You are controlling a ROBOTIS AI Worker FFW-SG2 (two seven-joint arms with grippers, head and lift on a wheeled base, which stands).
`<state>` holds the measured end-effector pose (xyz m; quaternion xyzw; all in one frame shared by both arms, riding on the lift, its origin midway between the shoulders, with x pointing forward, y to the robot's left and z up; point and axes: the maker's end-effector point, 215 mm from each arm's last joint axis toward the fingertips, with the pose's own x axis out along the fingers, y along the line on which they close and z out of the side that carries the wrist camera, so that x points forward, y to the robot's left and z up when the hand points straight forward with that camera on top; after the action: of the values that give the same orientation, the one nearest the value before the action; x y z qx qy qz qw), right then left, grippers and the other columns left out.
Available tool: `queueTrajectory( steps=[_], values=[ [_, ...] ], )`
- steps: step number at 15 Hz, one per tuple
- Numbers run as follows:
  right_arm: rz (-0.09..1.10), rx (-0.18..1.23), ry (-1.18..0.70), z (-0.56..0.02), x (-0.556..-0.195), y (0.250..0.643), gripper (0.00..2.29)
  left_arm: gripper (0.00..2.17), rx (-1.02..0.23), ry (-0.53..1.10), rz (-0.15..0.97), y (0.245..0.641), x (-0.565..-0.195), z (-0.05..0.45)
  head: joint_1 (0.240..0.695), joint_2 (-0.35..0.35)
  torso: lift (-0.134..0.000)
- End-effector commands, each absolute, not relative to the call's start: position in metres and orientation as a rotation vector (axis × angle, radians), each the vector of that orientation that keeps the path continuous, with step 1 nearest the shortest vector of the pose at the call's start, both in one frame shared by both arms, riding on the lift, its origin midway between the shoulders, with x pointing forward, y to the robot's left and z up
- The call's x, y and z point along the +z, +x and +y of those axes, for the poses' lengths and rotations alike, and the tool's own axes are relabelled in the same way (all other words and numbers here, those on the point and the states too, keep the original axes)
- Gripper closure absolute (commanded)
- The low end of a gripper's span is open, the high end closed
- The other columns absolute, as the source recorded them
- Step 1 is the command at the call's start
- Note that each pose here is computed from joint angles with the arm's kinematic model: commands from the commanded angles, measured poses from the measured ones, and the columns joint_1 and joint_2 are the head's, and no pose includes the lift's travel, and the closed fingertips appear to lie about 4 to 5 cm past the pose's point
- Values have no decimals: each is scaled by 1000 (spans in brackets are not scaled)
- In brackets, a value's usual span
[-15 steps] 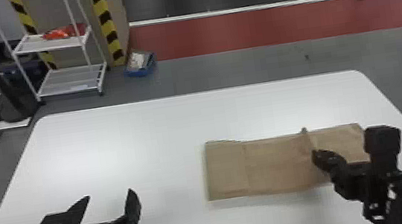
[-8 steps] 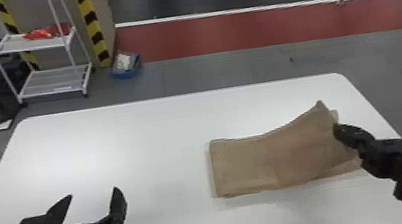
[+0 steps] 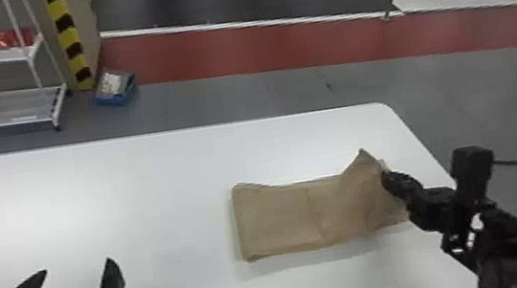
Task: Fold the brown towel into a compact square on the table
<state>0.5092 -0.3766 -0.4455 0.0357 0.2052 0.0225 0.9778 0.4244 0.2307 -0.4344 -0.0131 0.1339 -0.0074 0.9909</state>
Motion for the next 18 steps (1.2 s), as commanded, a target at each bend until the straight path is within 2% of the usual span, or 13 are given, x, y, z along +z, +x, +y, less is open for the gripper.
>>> queueTrajectory(
  steps=[1, 3, 4, 8, 9, 10, 11, 12, 13, 14, 16, 18],
  values=[
    [362, 41, 68, -384, -424, 517, 1146, 33, -12, -26, 273, 423, -436, 230, 695, -175, -57],
    [337, 22, 73, -398, -412, 523, 1150, 36, -11, -25, 273, 422, -436, 231, 695, -176, -57],
    [342, 18, 71, -403, -419, 522, 1150, 36, -10, -24, 275, 422, -437, 232, 695, -181, -57],
    [470, 14, 25, -411, -479, 528, 1146, 36, -7, -24, 279, 426, -440, 234, 695, -202, -57],
    [503, 4, 18, -409, -491, 529, 1038, 36, -7, -24, 279, 427, -440, 234, 695, -202, -57],
    [495, -19, 4, -414, -491, 530, 822, 36, -7, -22, 278, 429, -440, 234, 695, -203, -57],
    [475, -28, -3, -417, -485, 532, 819, 36, -7, -22, 282, 432, -442, 235, 695, -204, -57],
    [456, -60, -11, -424, -477, 535, 667, 36, -5, -22, 286, 435, -444, 236, 695, -206, -57],
    [415, -88, -31, -431, -462, 540, 228, 36, -7, -21, 284, 439, -443, 235, 695, -208, -57],
    [374, -122, -48, -440, -447, 541, -2, 36, -7, -22, 286, 441, -444, 235, 695, -213, -57],
    [276, -189, -85, -454, -416, 537, 12, 36, -13, -25, 281, 446, -443, 231, 695, -224, -57],
    [292, -203, -56, -464, -420, 532, 63, 36, -29, -31, 275, 451, -441, 221, 695, -245, -57]
  ],
)
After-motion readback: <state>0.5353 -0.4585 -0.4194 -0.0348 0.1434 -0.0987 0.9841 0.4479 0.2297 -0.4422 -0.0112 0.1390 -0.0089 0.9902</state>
